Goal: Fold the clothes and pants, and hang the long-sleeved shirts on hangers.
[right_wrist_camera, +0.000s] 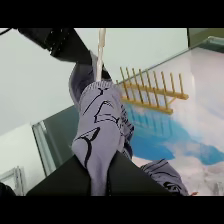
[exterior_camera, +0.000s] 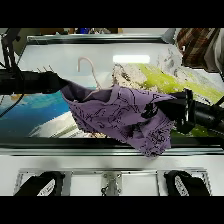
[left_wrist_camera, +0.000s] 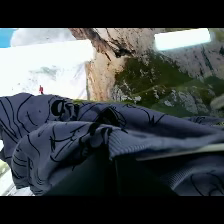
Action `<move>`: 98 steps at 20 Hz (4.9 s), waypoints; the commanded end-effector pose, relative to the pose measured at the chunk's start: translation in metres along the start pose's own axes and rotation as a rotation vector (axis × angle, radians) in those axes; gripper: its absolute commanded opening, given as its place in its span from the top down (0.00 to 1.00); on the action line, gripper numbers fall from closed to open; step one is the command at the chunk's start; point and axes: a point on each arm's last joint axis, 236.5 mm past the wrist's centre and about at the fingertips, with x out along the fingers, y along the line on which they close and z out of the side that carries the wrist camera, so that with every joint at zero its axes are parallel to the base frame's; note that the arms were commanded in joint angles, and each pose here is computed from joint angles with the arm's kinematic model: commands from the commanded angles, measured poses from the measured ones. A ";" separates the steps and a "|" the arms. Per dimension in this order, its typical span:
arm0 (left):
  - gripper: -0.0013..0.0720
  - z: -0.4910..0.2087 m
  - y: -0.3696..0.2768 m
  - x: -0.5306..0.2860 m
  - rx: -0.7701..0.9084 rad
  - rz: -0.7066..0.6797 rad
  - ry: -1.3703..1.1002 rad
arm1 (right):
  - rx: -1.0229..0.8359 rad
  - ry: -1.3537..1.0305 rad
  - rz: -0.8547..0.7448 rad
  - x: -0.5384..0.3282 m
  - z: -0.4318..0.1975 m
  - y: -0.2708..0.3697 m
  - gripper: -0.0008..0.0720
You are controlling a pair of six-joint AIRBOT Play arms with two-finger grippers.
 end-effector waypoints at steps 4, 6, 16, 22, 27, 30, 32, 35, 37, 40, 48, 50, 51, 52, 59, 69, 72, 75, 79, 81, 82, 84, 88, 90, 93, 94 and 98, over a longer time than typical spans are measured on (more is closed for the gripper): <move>0.96 -0.018 -0.041 -0.012 0.055 -0.064 0.020 | 0.016 -0.100 -0.096 -0.002 0.023 -0.023 0.96; 0.96 -0.024 -0.057 -0.018 0.088 -0.092 0.019 | 0.021 -0.115 -0.093 -0.002 0.027 -0.022 0.96; 0.21 -0.016 -0.096 -0.025 0.162 -0.170 -0.044 | 0.004 -0.245 -0.050 -0.008 0.058 -0.010 0.96; 0.21 0.039 -0.077 -0.082 0.138 -0.092 -0.251 | -0.051 -0.289 -0.080 -0.011 0.068 -0.015 0.96; 0.90 0.044 -0.050 -0.089 0.090 -0.027 -0.286 | -0.155 -0.394 -0.184 -0.023 0.095 -0.029 0.96; 0.96 0.029 -0.037 -0.076 0.062 -0.017 -0.274 | -0.257 -0.460 -0.374 -0.043 0.117 -0.054 0.96; 0.96 0.018 -0.031 -0.066 0.040 -0.017 -0.267 | -0.313 -0.474 -0.507 -0.061 0.126 -0.074 0.96; 0.96 0.004 -0.021 -0.053 0.007 -0.017 -0.265 | -0.395 -0.490 -0.695 -0.099 0.143 -0.101 0.96; 0.96 -0.002 -0.015 -0.046 -0.008 -0.013 -0.262 | -0.461 -0.502 -0.829 -0.130 0.158 -0.113 0.96; 0.96 -0.007 -0.009 -0.038 -0.022 -0.009 -0.246 | -0.525 -0.538 -1.059 -0.187 0.176 -0.120 0.96; 0.96 -0.005 -0.004 -0.009 -0.076 -0.043 -0.175 | -0.663 -0.560 -1.482 -0.287 0.198 -0.100 0.96; 0.96 -0.005 -0.007 -0.003 -0.096 -0.071 -0.157 | -0.667 -0.561 -1.537 -0.299 0.206 -0.102 0.96; 0.96 -0.006 -0.007 0.000 -0.103 -0.078 -0.144 | -0.668 -0.561 -1.568 -0.306 0.212 -0.104 0.96; 0.96 -0.008 -0.009 0.003 -0.107 -0.089 -0.132 | -0.662 -0.570 -1.595 -0.313 0.218 -0.105 0.96; 0.96 -0.010 -0.007 0.005 -0.107 -0.087 -0.118 | -0.702 -0.622 -1.662 -0.336 0.284 -0.117 0.96; 0.96 -0.009 -0.007 0.006 -0.091 -0.084 -0.123 | -0.830 -0.666 -1.665 -0.335 0.341 -0.095 0.96; 0.96 -0.009 -0.007 0.006 -0.091 -0.084 -0.122 | -0.825 -0.655 -1.720 -0.346 0.339 -0.096 0.96; 0.96 -0.010 -0.007 0.006 -0.091 -0.085 -0.118 | -0.832 -0.647 -1.743 -0.352 0.339 -0.096 0.96; 0.96 -0.015 -0.008 0.006 -0.089 -0.086 -0.098 | -0.834 -0.639 -1.808 -0.375 0.336 -0.096 0.96; 0.96 -0.015 -0.008 0.006 -0.090 -0.086 -0.097 | -0.820 -0.654 -1.834 -0.389 0.335 -0.096 0.96; 0.96 -0.015 -0.008 0.006 -0.090 -0.086 -0.096 | -0.815 -0.659 -1.849 -0.396 0.334 -0.096 0.96; 0.96 -0.015 -0.008 0.006 -0.090 -0.086 -0.096 | -0.814 -0.652 -1.888 -0.410 0.331 -0.096 0.96; 0.96 -0.016 -0.008 0.006 -0.090 -0.087 -0.094 | -0.777 -0.666 -1.952 -0.441 0.323 -0.101 0.96; 0.96 -0.016 -0.008 0.006 -0.090 -0.086 -0.093 | -0.759 -0.664 -1.982 -0.455 0.318 -0.105 0.96; 0.96 -0.016 -0.008 0.006 -0.090 -0.087 -0.092 | -0.728 -0.652 -2.010 -0.469 0.311 -0.118 0.96; 0.96 -0.016 -0.008 0.006 -0.091 -0.087 -0.092 | -0.715 -0.654 -2.009 -0.472 0.309 -0.122 0.96; 0.96 -0.019 -0.008 0.007 -0.090 -0.087 -0.080 | -0.672 -0.647 -2.014 -0.481 0.300 -0.141 0.96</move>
